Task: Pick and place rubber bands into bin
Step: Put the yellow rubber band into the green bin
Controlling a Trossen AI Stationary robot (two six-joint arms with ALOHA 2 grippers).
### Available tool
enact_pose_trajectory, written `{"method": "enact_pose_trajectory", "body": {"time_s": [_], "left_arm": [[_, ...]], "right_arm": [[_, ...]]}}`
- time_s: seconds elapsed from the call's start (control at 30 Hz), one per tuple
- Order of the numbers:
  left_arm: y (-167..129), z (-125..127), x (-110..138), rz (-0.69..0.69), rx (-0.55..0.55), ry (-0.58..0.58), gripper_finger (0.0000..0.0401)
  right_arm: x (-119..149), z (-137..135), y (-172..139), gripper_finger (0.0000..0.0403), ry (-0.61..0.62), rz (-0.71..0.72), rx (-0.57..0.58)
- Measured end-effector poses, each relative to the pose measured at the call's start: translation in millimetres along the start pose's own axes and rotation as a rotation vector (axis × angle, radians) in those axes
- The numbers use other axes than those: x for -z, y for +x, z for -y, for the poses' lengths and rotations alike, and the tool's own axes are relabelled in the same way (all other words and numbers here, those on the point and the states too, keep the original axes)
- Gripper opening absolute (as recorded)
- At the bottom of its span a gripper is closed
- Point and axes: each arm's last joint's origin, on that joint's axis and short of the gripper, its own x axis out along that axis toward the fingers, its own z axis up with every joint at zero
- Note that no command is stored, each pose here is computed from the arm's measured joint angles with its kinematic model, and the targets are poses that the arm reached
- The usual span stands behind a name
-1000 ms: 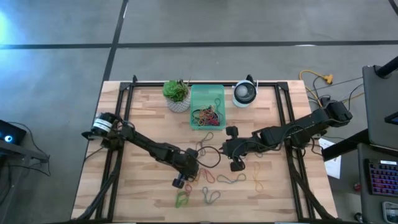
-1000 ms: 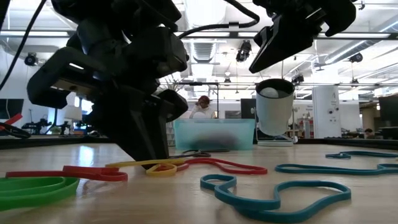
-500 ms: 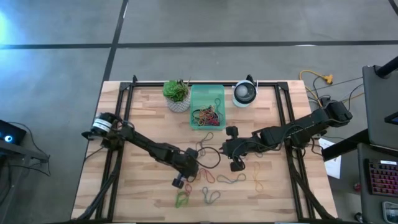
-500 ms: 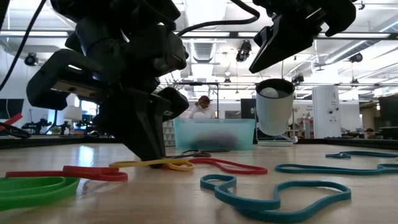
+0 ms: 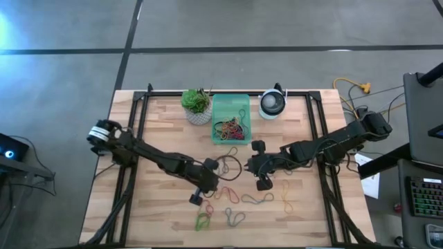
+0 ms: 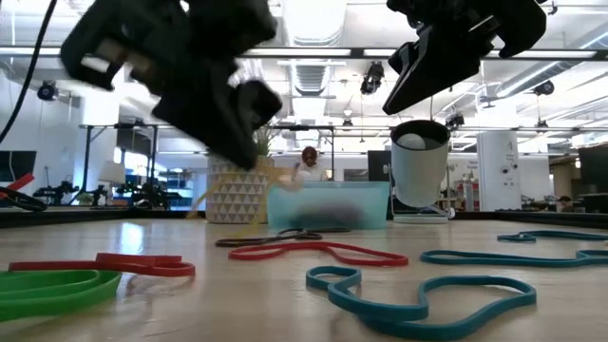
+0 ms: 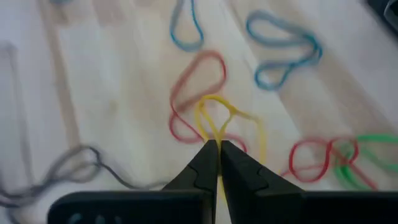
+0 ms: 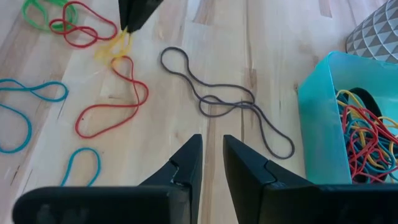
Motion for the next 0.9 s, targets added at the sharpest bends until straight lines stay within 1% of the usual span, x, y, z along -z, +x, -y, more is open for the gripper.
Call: {"method": "enact_pose_trajectory", "body": {"time_s": [0.1,0.17,0.27,0.43,0.53,0.6,0.73,0.9], "left_arm": [[-11.1,-0.5,-6.6,0.041,-0.03,0.006,0.0],[-18.5,-1.8,-8.9,0.052,-0.085,0.027,0.0],[-30.0,-5.4,-14.4,0.084,-0.208,0.062,0.0],[-42.2,-19.4,-19.7,0.091,-0.433,0.075,0.0],[-47.2,-33.2,-23.5,0.096,-0.551,0.058,0.0],[-50.1,-44.4,-25.8,0.109,-0.605,0.046,0.0],[-58.1,-70.0,-32.5,0.168,-0.681,0.013,0.0],[-71.5,-103.2,-36.3,0.196,-0.777,-0.017,0.0]], "right_arm": [[0.1,0.0,0.0,0.0059,0.002,0.0,0.0],[0.1,0.0,0.0,0.0058,0.002,0.0,0.0],[0.0,0.0,0.0,0.0059,0.001,0.0,0.0],[0.0,0.0,0.0,0.0059,0.002,0.001,0.0],[0.0,0.0,0.0,0.0059,0.002,0.001,0.0],[-0.1,0.0,0.1,0.0058,0.002,0.001,0.0],[-0.1,0.1,0.1,0.0059,0.002,0.001,0.0],[0.0,0.0,0.0,0.0059,-0.002,0.001,0.0]]}}
